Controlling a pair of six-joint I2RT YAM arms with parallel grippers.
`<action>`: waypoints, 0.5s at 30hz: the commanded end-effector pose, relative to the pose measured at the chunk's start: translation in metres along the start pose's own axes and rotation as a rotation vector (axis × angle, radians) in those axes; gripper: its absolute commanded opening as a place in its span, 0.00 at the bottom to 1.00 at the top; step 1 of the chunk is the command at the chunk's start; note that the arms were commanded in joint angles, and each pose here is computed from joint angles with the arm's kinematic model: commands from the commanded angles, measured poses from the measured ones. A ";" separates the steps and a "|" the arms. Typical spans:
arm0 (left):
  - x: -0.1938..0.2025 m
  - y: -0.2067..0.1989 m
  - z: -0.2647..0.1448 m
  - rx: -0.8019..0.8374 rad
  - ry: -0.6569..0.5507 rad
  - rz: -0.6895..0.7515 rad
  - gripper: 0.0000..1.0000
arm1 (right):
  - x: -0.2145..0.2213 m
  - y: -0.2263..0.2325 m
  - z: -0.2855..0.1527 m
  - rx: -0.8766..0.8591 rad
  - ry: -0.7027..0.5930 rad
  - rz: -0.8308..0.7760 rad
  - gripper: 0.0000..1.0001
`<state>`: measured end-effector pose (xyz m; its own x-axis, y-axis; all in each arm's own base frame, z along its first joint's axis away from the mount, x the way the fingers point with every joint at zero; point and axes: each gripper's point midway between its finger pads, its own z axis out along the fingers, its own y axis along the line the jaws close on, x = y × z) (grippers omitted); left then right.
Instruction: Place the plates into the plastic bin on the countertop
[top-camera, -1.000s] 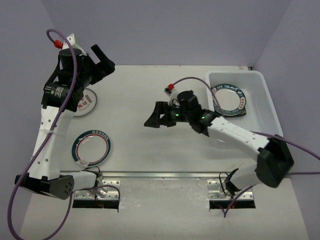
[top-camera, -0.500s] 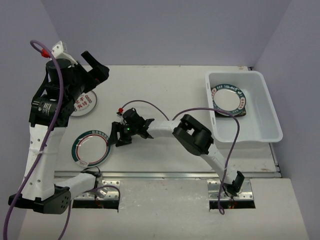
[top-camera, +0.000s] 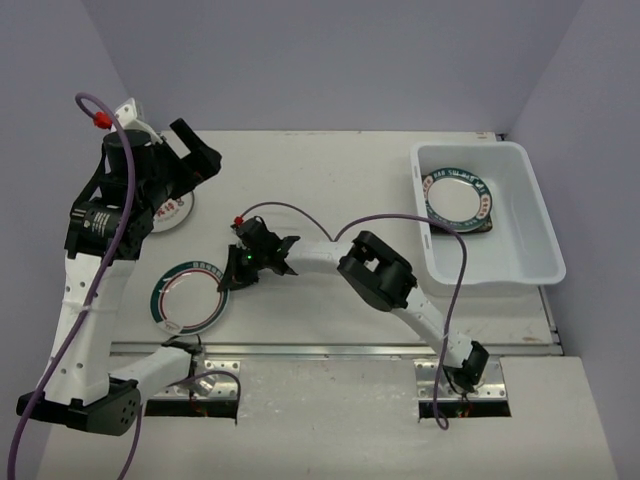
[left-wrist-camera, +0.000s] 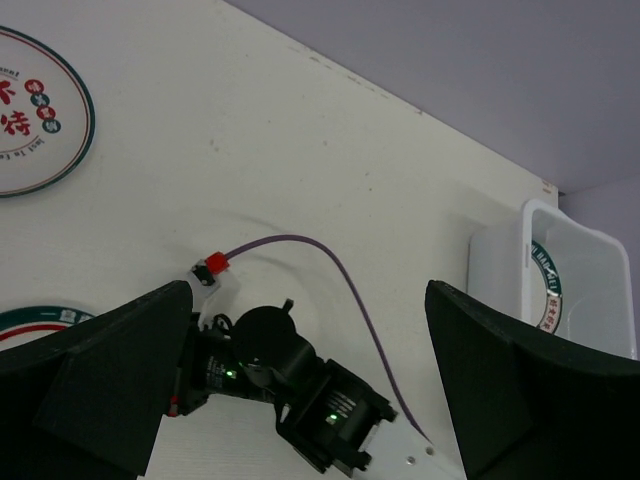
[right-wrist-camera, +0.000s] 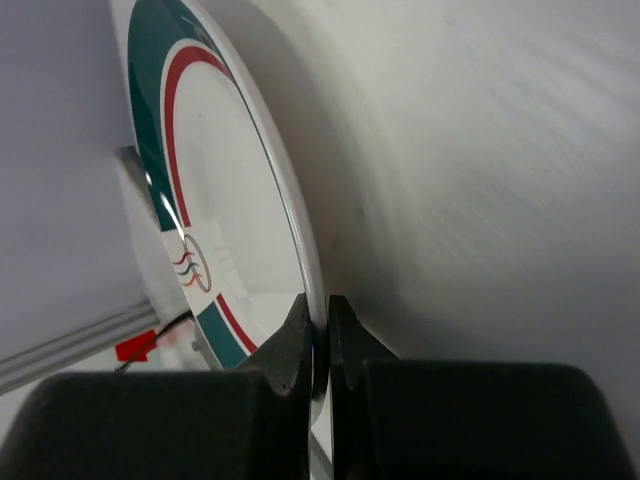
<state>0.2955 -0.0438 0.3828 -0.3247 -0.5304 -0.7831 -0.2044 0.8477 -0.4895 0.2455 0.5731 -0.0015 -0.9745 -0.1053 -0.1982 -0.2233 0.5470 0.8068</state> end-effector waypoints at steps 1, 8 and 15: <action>0.008 0.015 0.002 -0.036 -0.013 0.028 1.00 | -0.066 0.051 -0.131 0.227 -0.265 -0.165 0.00; 0.057 0.017 0.036 0.020 0.114 0.016 1.00 | -0.131 -0.030 -0.401 0.309 -0.740 0.186 0.00; 0.104 0.012 0.072 0.102 0.251 0.001 1.00 | -0.092 -0.162 -0.600 0.473 -1.235 0.607 0.00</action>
<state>0.3072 -0.0675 0.2644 -0.5420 -0.4999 -0.6755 -0.2140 0.8594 -0.4643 0.3948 0.0525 0.2513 -0.3229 0.7946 -0.5141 0.2865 0.5997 0.7472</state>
